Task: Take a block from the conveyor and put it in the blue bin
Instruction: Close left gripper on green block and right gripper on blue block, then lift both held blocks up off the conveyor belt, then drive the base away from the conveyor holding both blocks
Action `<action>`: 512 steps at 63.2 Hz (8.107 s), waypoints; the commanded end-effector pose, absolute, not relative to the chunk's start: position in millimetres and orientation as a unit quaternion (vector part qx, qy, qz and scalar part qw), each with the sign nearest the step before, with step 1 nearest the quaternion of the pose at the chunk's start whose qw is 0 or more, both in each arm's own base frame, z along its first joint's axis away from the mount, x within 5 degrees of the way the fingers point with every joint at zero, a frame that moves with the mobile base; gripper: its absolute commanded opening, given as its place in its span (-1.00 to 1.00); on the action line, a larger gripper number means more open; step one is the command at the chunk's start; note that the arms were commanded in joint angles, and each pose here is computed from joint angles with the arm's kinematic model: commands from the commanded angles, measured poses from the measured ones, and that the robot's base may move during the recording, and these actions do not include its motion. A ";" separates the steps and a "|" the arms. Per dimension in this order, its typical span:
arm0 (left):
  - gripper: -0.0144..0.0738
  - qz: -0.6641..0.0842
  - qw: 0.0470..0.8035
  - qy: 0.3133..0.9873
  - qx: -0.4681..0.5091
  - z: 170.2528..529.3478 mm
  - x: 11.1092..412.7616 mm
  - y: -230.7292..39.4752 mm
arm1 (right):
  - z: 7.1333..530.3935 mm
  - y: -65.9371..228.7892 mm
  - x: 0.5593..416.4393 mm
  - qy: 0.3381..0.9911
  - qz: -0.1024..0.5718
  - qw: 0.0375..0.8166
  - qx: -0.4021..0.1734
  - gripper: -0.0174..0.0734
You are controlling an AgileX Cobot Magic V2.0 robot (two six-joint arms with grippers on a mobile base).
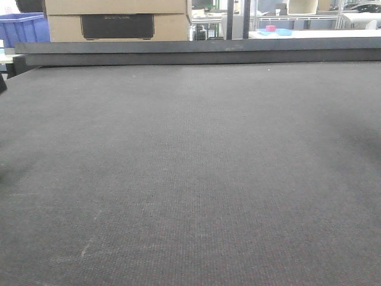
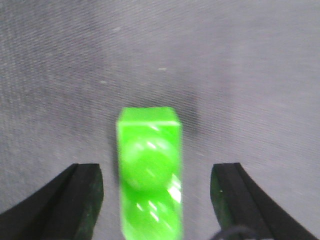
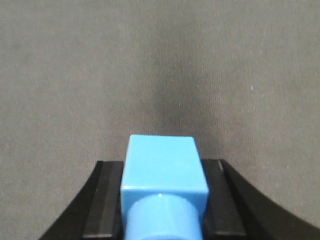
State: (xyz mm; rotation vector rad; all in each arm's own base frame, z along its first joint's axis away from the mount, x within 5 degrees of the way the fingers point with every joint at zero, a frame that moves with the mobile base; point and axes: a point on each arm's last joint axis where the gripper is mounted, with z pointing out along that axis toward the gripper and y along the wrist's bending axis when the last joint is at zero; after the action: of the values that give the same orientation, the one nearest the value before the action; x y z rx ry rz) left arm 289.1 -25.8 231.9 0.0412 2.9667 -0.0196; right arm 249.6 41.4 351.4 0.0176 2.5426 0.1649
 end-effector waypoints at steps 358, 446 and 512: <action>-0.93 -0.063 0.718 0.688 0.088 368.9 107.6 -23.5 | 396.8 21.9 106.2 0.707 0.047 0.698 -0.102 -0.97; -0.93 -0.063 0.718 0.688 0.088 368.9 107.6 -23.5 | 397.0 21.8 106.2 0.707 0.047 0.699 -0.101 -0.97; -0.93 -0.063 0.718 0.688 0.088 368.9 107.6 -23.5 | 397.0 21.8 106.2 0.707 0.047 0.699 -0.101 -0.97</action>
State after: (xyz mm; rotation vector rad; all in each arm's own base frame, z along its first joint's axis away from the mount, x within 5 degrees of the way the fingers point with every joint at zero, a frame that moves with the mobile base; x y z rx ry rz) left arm 108.6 -23.6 367.1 0.1955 1.5396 -0.1384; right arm 107.0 22.4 395.4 -0.2265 1.5945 0.1136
